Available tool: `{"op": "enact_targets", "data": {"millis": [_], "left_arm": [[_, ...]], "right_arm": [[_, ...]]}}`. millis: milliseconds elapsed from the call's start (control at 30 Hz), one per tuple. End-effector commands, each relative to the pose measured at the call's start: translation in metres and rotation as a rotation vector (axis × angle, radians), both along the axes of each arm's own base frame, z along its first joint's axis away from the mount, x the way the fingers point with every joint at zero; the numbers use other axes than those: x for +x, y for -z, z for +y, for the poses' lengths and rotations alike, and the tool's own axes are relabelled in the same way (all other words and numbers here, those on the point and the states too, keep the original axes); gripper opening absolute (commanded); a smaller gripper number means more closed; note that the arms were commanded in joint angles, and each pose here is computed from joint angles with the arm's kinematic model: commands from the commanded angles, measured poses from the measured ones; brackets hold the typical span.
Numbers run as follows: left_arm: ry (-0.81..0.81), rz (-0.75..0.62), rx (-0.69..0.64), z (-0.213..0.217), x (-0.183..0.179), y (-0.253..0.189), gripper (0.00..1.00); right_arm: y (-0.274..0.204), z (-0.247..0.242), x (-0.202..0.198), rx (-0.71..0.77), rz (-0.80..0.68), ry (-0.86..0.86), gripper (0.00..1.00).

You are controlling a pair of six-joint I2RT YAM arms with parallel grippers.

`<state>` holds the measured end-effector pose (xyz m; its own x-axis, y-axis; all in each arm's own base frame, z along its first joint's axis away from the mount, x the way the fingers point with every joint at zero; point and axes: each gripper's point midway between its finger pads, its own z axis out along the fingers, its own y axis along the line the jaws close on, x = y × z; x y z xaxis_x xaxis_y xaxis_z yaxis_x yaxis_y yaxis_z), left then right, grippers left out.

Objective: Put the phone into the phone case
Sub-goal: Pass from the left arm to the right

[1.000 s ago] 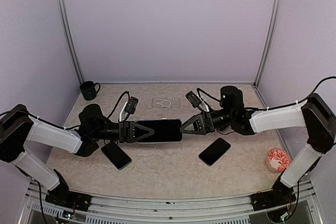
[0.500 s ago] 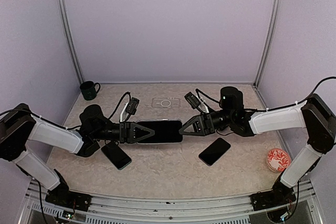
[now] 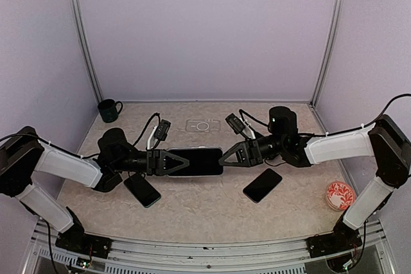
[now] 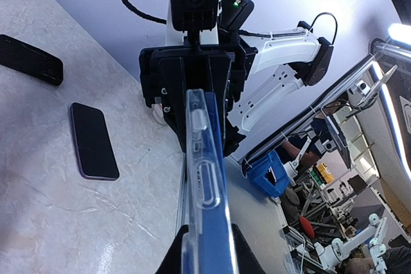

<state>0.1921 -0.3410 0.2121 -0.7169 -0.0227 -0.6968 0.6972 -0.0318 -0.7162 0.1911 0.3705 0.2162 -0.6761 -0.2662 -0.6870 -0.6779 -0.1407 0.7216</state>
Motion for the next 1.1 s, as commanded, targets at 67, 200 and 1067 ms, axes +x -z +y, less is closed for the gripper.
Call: {"op": "enact_targets", "data": {"millis": [67, 200, 1067], "left_arm": [[-0.010, -0.071, -0.033, -0.003, 0.003, -0.015, 0.23], [-0.016, -0.069, -0.023, -0.003, 0.004, -0.013, 0.28], [-0.065, -0.043, 0.049, 0.001, 0.009, 0.008, 0.52]], "right_arm": [[-0.008, 0.001, -0.004, -0.001, -0.017, 0.003, 0.00], [-0.008, 0.002, -0.003, -0.005, -0.015, 0.006, 0.00], [0.009, -0.015, 0.027, -0.132, -0.016, 0.167, 0.00]]}}
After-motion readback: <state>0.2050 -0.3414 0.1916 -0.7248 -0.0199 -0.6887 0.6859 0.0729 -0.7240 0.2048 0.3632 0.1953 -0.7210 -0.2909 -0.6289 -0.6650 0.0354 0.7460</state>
